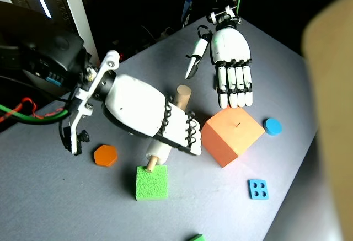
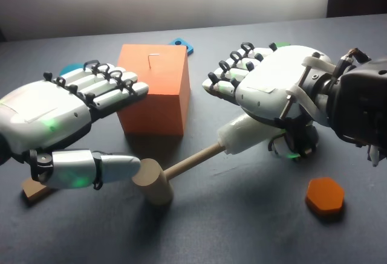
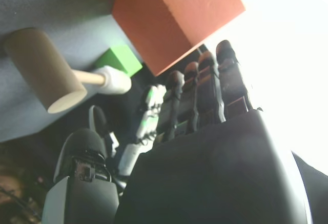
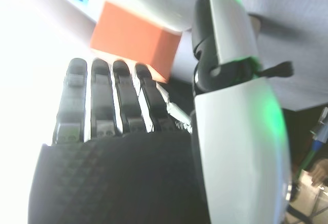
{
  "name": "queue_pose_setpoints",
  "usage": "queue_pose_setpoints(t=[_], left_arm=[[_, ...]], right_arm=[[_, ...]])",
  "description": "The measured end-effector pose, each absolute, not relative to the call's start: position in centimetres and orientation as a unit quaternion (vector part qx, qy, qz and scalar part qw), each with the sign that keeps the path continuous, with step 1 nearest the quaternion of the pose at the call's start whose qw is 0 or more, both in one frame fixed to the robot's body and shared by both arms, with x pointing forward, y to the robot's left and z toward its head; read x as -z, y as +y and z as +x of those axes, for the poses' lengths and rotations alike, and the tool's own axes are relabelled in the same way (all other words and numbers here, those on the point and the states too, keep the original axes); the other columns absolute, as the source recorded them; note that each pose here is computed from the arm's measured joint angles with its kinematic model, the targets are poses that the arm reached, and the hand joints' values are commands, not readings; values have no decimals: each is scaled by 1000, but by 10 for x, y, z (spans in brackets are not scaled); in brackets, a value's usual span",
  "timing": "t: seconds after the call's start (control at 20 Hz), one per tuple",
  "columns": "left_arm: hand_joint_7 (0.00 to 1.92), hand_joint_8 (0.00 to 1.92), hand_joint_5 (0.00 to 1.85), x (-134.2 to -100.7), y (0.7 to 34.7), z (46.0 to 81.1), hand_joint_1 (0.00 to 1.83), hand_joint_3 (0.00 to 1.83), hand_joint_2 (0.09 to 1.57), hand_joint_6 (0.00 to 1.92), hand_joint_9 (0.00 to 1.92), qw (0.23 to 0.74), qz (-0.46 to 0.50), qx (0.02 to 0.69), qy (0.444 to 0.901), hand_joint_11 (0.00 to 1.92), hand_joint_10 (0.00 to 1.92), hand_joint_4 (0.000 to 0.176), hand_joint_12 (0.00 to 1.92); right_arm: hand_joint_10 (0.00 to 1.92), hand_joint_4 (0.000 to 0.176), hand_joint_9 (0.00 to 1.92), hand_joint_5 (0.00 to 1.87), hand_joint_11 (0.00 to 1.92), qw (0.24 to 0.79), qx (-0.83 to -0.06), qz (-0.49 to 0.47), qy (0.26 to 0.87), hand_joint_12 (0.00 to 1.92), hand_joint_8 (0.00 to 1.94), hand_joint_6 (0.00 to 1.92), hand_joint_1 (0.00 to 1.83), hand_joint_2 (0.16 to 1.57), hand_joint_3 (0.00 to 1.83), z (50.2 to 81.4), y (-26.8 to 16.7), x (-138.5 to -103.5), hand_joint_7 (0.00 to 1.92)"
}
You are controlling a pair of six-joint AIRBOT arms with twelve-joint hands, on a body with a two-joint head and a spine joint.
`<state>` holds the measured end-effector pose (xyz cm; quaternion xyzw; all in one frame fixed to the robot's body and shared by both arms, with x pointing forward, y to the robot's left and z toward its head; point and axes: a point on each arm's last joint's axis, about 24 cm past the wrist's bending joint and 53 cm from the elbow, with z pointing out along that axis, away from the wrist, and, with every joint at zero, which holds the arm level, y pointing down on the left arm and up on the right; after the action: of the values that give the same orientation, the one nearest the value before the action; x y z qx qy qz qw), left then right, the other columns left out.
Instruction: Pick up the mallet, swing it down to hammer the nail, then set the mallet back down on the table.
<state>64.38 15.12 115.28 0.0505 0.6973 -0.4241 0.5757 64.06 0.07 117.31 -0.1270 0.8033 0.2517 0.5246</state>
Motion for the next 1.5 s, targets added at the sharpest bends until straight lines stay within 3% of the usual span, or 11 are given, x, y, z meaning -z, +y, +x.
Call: queue_pose_setpoints(t=[1.5], left_arm=[[16,0,50,-1150,157,663,0,2,1201,0,7,580,36,418,698,0,1,0,71]], right_arm=[[0,0,0,0,0,464,-280,-117,832,0,0,0,1160,997,0,659,44,-1109,0]])
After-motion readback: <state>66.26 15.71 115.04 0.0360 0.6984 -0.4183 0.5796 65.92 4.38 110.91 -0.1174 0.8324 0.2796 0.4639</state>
